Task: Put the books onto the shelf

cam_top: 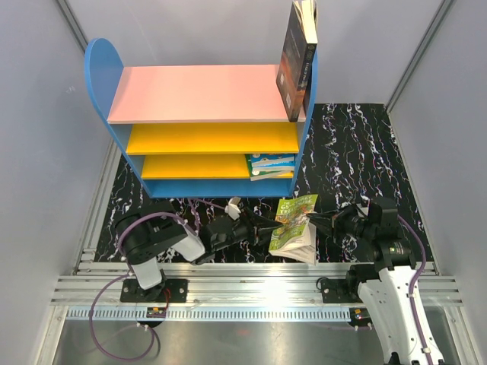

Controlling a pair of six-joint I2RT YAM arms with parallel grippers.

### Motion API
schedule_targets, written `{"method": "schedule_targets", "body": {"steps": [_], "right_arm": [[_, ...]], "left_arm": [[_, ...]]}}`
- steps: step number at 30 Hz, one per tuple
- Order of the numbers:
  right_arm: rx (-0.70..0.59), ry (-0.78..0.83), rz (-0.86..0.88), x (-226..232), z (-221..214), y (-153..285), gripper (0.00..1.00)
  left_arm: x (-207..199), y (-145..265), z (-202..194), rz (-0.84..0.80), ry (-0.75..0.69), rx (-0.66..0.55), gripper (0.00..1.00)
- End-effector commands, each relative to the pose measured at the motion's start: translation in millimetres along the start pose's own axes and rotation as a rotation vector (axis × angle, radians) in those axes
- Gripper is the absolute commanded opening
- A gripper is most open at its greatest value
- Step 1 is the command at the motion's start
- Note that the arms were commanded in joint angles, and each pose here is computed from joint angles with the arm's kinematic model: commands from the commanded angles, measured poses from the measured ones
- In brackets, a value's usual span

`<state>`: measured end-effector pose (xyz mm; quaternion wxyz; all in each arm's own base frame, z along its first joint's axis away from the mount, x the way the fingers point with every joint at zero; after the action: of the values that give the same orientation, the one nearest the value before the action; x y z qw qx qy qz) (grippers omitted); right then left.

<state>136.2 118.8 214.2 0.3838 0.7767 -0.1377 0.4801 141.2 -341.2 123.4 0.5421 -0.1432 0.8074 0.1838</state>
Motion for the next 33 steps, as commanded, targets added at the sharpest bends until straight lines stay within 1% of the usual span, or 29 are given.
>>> {"method": "schedule_targets", "body": {"steps": [1, 3, 4, 5, 6, 7, 8, 9, 10, 11, 12, 13, 14, 15, 17, 18, 19, 20, 21, 22, 23, 24, 25, 27, 28, 29, 31, 32, 33], "right_arm": [[0.114, 0.071, 0.067, 13.7, -17.0, 9.3, 0.0], [0.122, 0.094, 0.044, 7.7, -16.9, 7.9, 0.0], [0.132, 0.094, 0.025, 3.9, -17.3, 7.2, 0.0], [0.142, 0.084, -0.003, -1.1, -17.5, 6.3, 0.0], [0.148, 0.116, -0.016, -3.8, -18.3, 6.7, 0.0], [0.153, 0.112, -0.042, -7.7, -18.8, 7.3, 0.0], [0.159, 0.116, -0.062, -8.9, -18.0, 6.4, 0.12], [0.155, 0.177, -0.055, -2.6, -19.5, 10.4, 0.32], [0.13, 0.2, -0.07, -0.2, -17.5, 11.8, 0.47], [0.126, 0.202, -0.103, 0.4, -17.0, 13.4, 0.58], [0.108, 0.283, -0.09, 12.7, -18.3, 20.2, 0.73], [0.082, 0.296, -0.132, 12.1, -16.9, 23.5, 0.76], [0.072, 0.314, -0.16, 15.6, -13.9, 24.3, 0.78], [0.044, 0.379, -0.184, 21.8, -14.2, 32.7, 0.8], [0.025, 0.417, -0.231, 26.2, -11.8, 38.0, 0.8], [0.004, 0.477, -0.23, 34.9, -12.9, 45.7, 0.8], [-0.019, 0.479, -0.282, 30.8, -11.9, 51.1, 0.81], [-0.039, 0.497, -0.301, 31.9, -11.4, 55.8, 0.81], [-0.062, 0.547, -0.302, 37.8, -12.6, 63.3, 0.81], [-0.085, 0.555, -0.338, 34.7, -11.9, 68.6, 0.81], [-0.101, 0.572, -0.348, 34.7, -12.3, 72.8, 0.81], [-0.117, 0.606, -0.35, 37.5, -12.9, 77.9, 0.82], [-0.132, 0.611, -0.381, 33.9, -11.8, 81.6, 0.84], [-0.154, 0.643, -0.401, 32.6, -11.5, 87.9, 0.85], [-0.168, 0.649, -0.423, 29.9, -10.3, 90.5, 0.86], [-0.176, 0.656, -0.435, 28.6, -9.5, 92.1, 0.87], [-0.196, 0.679, -0.461, 27.3, -7.7, 96.5, 0.89], [-0.202, 0.686, -0.467, 27.4, -6.8, 97.4, 0.92], [-0.205, 0.697, -0.473, 27.4, -6.1, 98.4, 0.92]], "left_arm": [[-101.9, 23.9, -44.8, -0.472, -0.049, 0.184, 0.23], [-108.1, 27.4, -50.9, -0.484, -0.062, 0.201, 0.18], [-112.0, 28.7, -53.9, -0.493, -0.07, 0.211, 0.13], [-119.3, 32.0, -58.5, -0.509, -0.097, 0.222, 0.03], [-120.4, 32.7, -63.7, -0.496, -0.121, 0.251, 0.0], [-130.6, 32.2, -70.8, -0.506, -0.144, 0.273, 0.0], [-120.3, 24.9, -73.2, -0.418, -0.2, 0.278, 0.0], [-132.1, 32.0, -84.1, -0.421, -0.241, 0.298, 0.0], [-135.2, 30.1, -88.9, -0.387, -0.281, 0.297, 0.0], [-125.0, 17.7, -89.0, -0.255, -0.362, 0.268, 0.0], [-139.5, 25.8, -100.1, -0.256, -0.41, 0.275, 0.0], [-140.6, 25.1, -102.9, -0.217, -0.45, 0.265, 0.0], [-143.0, 24.3, -103.9, -0.157, -0.505, 0.247, 0.0], [-149.7, 30.6, -108.5, -0.157, -0.528, 0.251, 0.0], [-161.0, 37.3, -111.3, -0.118, -0.591, 0.239, 0.0], [-167.1, 39.8, -109.9, -0.101, -0.623, 0.21, 0.0], [-181.4, 48.5, -113.3, -0.107, -0.662, 0.196, 0.0], [-172.6, 53.6, -106.5, -0.006, -0.744, 0.176, 0.0], [-204.4, 61.1, -112.7, -0.041, -0.793, 0.136, 0.0], [-199.6, 69.0, -106.5, 0.057, -0.835, 0.116, 0.0], [-206.5, 74.5, -104.1, 0.075, -0.92, 0.098, 0.0], [-242.9, 85.0, -108.7, 0.028, -0.962, 0.03, 0.0], [-240.5, 93.7, -101.7, 0.109, -0.999, 0.002, 0.0], [-262.9, 105.0, -95.4, 0.121, -1.1, -0.088, 0.0], [-283.9, 120.2, -96.4, 0.115, -1.149, -0.125, 0.0], [-293.9, 124.7, -90.5, 0.13, -1.176, -0.194, 0.0], [-319.8, 143.8, -93.1, 0.108, -1.223, -0.259, 0.0], [-328.3, 150.0, -86.6, 0.126, -1.272, -0.329, 0.0], [-334.1, 150.9, -87.6, 0.132, -1.299, -0.349, 0.0]]}}
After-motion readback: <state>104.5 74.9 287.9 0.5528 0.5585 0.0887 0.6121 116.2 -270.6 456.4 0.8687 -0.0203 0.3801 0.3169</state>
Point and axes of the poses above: each gripper's point midway between its finger pads, its own y axis back along the fingers, its own x axis along the line the jaws close on, z = x × y, the point moved 5 cm from there along y, back along the fingers, and after that the axes turned 6 degrees about y, right-handed, at the moved point
